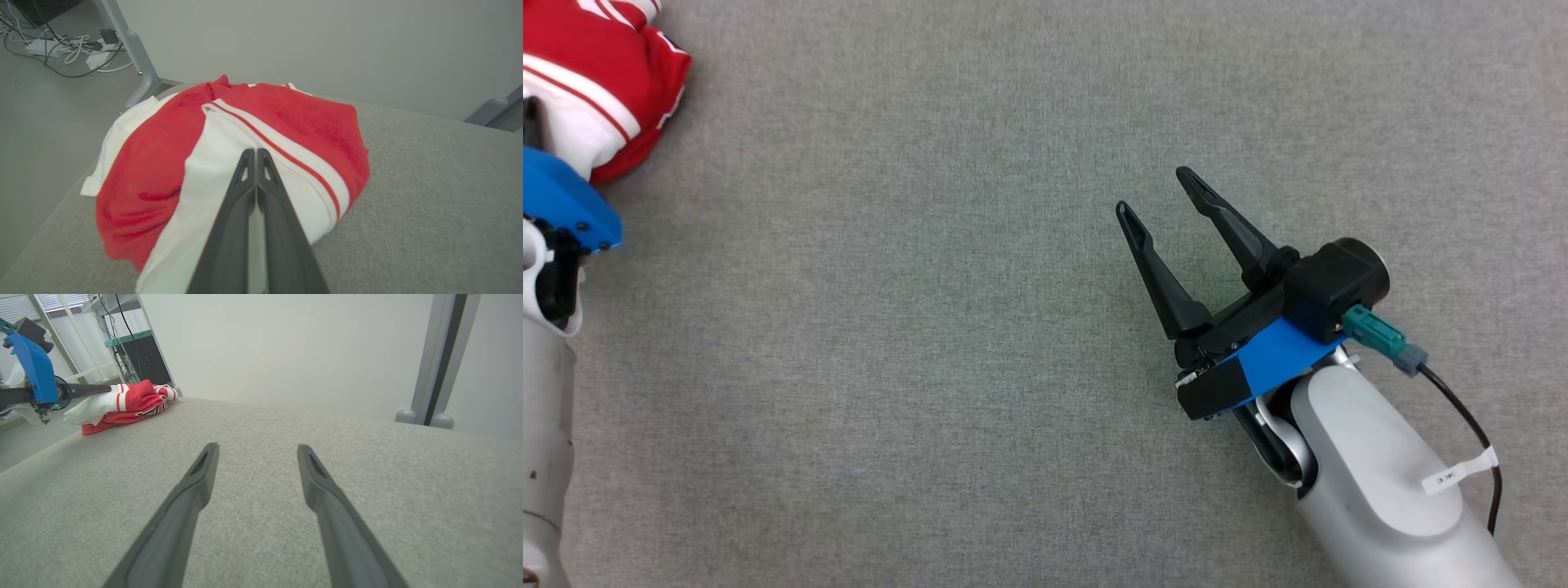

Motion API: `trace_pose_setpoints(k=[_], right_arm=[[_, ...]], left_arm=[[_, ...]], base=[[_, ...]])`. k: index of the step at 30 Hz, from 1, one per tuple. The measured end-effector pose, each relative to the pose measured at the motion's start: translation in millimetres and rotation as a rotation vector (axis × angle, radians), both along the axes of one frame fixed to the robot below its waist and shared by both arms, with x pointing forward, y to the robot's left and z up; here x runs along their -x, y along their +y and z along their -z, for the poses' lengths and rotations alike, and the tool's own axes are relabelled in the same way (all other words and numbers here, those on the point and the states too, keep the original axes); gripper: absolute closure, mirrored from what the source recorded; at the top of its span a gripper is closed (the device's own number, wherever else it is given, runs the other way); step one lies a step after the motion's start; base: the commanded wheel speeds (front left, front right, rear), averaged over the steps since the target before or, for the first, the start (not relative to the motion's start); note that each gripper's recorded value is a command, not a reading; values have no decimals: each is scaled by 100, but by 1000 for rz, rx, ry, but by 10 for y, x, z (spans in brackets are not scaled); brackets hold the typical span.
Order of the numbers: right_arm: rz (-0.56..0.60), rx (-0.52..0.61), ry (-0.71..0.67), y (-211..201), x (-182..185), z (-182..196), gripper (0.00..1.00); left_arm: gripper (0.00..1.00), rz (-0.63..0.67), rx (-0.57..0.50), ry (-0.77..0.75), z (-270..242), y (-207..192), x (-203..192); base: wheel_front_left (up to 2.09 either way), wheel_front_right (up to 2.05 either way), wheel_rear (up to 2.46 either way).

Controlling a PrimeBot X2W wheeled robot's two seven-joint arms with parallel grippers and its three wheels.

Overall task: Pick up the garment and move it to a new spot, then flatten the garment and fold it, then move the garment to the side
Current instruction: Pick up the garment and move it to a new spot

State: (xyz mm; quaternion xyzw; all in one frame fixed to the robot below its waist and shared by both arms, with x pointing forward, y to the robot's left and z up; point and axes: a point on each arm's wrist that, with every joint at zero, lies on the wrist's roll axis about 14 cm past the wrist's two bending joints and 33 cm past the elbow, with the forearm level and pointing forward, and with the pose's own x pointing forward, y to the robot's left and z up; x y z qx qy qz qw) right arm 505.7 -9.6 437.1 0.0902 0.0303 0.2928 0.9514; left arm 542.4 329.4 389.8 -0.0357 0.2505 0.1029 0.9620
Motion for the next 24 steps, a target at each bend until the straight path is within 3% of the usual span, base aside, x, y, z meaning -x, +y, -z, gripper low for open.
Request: trace_pose_setpoints(k=[8, 13, 17, 24], right_arm=[[27, -2, -16, -64, 97, -168, 0], [70, -6, -19, -180, 156, -249, 0], [120, -8, -11, -329, 253, -289, 0], [245, -14, 1, -727, 386, -335, 0]], left_arm=[[100, 123, -63, -257, -807, -269, -285], [100, 248, -65, -426, -1326, -718, -428], [100, 334, 5, -559, -1716, -1179, -465], [100, 589, 152, -668, -2024, -2424, -298]], base=[[0, 0, 0], [0, 0, 0], [0, 0, 0], [0, 0, 0]])
